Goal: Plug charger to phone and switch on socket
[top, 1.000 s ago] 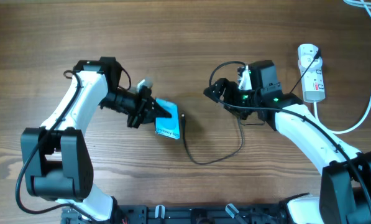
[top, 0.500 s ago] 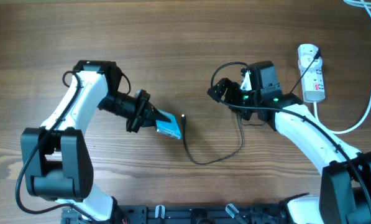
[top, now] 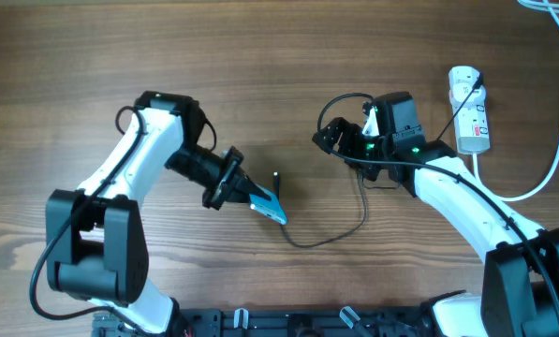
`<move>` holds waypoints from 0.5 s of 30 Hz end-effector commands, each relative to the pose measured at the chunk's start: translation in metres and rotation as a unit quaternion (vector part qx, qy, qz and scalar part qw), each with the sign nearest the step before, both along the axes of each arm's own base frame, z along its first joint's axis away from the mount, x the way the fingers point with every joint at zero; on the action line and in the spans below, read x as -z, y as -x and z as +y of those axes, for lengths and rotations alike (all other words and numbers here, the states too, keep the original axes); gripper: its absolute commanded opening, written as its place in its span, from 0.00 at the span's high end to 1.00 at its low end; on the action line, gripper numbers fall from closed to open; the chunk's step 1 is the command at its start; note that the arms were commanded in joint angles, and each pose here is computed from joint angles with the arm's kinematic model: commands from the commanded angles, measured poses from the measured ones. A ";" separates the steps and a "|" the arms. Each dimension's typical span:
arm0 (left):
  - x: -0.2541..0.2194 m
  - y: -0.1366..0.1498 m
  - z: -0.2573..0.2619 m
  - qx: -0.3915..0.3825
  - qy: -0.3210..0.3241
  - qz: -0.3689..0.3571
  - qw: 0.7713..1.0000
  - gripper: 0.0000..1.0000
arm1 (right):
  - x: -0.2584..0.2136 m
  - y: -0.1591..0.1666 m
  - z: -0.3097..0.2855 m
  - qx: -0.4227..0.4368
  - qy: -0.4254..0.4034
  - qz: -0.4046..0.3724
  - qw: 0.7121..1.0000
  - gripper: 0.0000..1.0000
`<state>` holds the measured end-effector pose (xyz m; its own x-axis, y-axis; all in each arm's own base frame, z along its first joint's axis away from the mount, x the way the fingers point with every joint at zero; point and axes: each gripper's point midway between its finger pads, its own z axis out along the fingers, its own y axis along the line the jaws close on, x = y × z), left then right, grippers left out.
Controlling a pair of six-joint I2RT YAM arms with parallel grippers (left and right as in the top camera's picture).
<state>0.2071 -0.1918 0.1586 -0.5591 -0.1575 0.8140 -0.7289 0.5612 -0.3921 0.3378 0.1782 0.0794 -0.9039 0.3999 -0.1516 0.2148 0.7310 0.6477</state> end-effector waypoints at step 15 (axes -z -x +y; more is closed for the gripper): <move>-0.018 0.024 -0.035 0.038 0.030 0.010 0.999 0.96 | 0.002 -0.003 -0.003 0.005 0.009 -0.003 1.000 0.00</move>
